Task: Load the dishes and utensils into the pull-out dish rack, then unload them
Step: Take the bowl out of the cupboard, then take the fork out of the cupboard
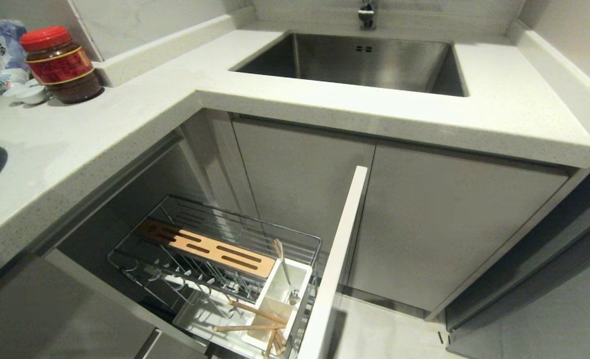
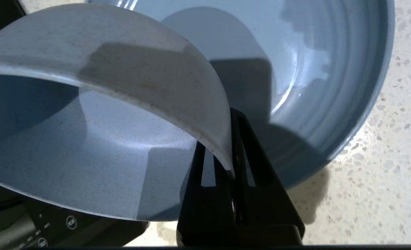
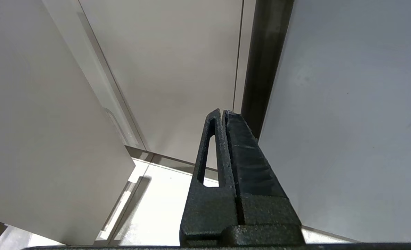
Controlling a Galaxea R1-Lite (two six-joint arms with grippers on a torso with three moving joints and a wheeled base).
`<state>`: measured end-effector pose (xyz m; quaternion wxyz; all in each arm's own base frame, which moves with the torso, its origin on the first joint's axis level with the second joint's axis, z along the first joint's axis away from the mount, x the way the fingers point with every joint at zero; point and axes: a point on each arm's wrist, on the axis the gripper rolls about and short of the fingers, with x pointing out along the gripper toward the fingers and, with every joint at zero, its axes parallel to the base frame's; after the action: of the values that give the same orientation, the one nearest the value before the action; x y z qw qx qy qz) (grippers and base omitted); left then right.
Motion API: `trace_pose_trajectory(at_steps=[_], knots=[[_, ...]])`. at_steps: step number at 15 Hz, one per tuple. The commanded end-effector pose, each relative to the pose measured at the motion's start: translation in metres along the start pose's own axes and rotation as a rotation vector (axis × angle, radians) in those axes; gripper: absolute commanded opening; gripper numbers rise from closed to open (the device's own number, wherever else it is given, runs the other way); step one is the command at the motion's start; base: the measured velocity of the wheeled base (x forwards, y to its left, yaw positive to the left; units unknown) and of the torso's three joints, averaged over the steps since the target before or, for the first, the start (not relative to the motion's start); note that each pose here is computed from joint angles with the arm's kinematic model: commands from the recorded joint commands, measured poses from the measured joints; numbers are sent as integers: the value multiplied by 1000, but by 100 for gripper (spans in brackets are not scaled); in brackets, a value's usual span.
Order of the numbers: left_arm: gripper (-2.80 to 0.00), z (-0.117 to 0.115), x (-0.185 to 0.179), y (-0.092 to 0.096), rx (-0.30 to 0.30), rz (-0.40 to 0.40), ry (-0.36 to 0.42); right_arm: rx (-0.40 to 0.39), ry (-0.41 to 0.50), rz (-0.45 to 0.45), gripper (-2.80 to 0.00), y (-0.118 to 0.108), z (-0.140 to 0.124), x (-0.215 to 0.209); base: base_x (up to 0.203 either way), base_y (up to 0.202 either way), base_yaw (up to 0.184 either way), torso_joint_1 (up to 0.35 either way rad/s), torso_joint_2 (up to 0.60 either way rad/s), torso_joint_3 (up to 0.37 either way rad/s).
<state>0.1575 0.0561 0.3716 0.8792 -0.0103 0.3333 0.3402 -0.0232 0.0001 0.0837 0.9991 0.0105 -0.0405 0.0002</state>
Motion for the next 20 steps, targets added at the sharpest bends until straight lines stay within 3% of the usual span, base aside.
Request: trace_pose_trajectory(at_steps=[1,15,16,20], knots=[[-280,2,8,-4,11,6,26,0,24,0,-280,0,-7,1,0,0,0,0,0,0],[-280,6,24,-8,33,19,63,0,25,0,-280,0,-7,1,0,0,0,0,0,0],[0,6,24,-8,29,20,59,0,24,0,-280,0,-7,1,0,0,0,0,0,0],[0,6,18,-5,17,20,41,0,25,0,-280,0,-7,1,0,0,0,0,0,0]])
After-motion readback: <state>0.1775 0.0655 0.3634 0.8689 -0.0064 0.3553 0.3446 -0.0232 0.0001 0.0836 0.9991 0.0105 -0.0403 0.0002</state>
